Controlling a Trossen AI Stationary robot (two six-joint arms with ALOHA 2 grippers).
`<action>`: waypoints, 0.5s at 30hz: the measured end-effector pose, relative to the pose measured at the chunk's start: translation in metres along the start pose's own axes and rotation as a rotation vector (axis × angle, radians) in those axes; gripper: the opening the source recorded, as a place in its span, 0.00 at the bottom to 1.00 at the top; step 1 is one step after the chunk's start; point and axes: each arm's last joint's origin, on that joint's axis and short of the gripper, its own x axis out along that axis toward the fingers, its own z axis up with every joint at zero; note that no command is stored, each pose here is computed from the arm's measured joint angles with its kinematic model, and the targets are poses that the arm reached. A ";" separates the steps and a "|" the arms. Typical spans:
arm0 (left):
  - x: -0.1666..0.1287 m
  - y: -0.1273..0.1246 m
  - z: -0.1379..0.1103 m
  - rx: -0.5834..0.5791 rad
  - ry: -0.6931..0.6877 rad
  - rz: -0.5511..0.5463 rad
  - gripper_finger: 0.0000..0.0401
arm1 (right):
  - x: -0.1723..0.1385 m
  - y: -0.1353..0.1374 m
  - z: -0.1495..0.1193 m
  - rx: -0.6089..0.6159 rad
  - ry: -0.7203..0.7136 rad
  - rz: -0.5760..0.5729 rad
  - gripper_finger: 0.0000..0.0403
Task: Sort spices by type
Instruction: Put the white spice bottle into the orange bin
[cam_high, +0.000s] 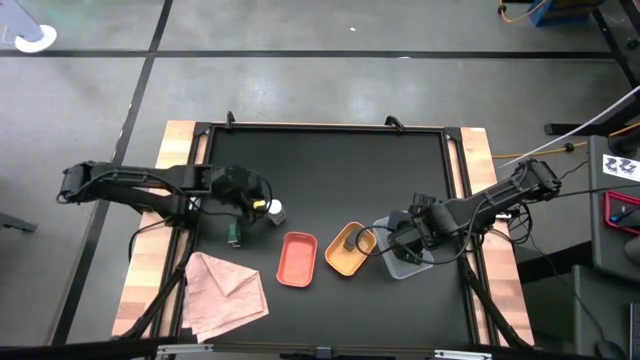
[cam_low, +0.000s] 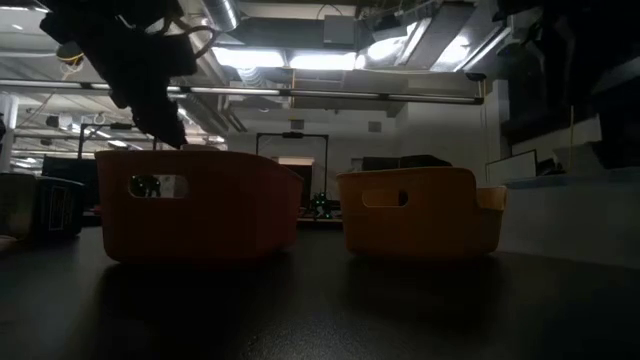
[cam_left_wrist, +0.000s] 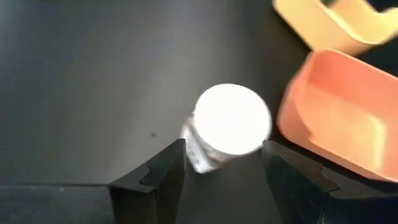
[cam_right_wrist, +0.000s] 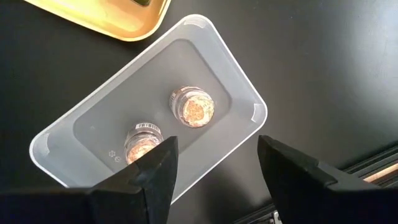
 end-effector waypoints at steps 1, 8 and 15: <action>0.000 0.001 0.000 -0.005 -0.005 0.021 0.49 | 0.000 0.000 0.000 0.000 0.002 0.002 0.55; 0.006 0.001 0.001 -0.002 -0.001 0.054 0.49 | 0.000 0.000 0.000 0.000 0.006 0.007 0.55; 0.006 0.001 0.002 0.009 -0.004 0.053 0.49 | 0.000 0.000 0.000 0.000 0.006 0.008 0.55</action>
